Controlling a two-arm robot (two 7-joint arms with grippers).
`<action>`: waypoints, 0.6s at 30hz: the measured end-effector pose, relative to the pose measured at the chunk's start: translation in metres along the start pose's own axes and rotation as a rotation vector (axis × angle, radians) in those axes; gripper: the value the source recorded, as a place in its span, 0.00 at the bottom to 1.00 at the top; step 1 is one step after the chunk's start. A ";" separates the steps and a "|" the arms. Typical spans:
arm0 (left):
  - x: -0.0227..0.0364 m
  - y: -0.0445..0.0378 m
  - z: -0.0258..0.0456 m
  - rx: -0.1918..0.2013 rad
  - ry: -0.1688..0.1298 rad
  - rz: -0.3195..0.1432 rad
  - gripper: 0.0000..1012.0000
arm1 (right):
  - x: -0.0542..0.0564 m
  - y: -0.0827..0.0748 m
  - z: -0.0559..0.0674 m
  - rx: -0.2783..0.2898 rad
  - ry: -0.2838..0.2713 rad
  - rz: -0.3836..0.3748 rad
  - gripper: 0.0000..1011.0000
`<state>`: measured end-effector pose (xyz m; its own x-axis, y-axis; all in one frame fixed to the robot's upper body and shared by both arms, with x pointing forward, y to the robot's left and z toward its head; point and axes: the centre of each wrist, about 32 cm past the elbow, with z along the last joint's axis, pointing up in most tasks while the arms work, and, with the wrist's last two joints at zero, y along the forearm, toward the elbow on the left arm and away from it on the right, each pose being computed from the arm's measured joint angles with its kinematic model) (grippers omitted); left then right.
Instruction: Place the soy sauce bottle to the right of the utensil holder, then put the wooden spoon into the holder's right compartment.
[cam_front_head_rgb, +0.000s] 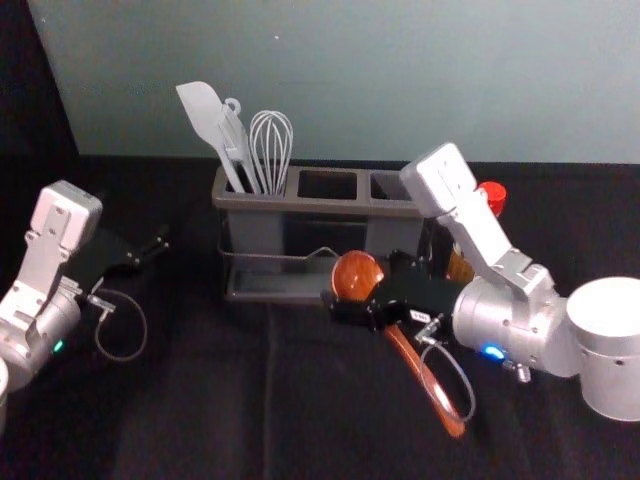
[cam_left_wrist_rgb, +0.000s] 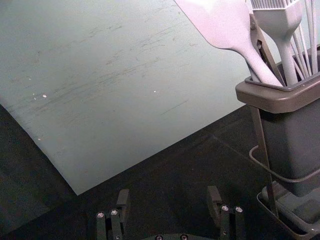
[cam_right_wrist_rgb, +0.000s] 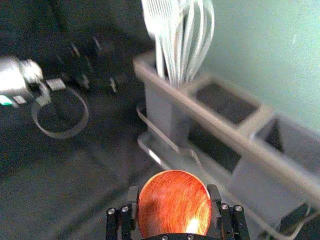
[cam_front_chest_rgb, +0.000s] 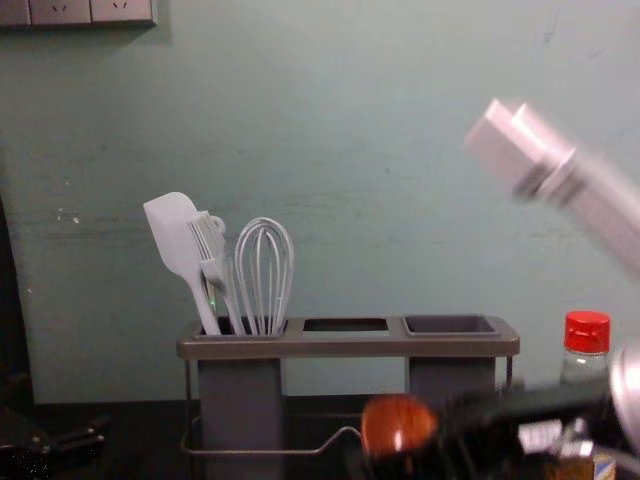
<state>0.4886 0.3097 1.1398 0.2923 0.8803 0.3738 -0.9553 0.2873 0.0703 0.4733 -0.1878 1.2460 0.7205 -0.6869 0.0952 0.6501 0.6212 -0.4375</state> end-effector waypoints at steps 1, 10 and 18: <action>0.0000 0.0000 0.0000 0.000 0.000 0.000 0.99 | -0.001 -0.007 0.003 0.047 -0.010 0.003 0.83; 0.0000 0.0000 0.0000 0.000 0.000 0.000 0.99 | 0.003 -0.033 0.009 0.323 -0.074 -0.009 0.83; 0.0000 0.0000 0.0000 0.000 0.000 0.000 0.99 | 0.015 -0.036 0.020 0.535 -0.131 -0.077 0.83</action>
<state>0.4886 0.3097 1.1398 0.2923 0.8803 0.3737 -0.9553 0.2873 0.0702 0.4652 -0.2131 1.2812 0.6676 -0.7067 0.2342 0.7096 0.6992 0.0871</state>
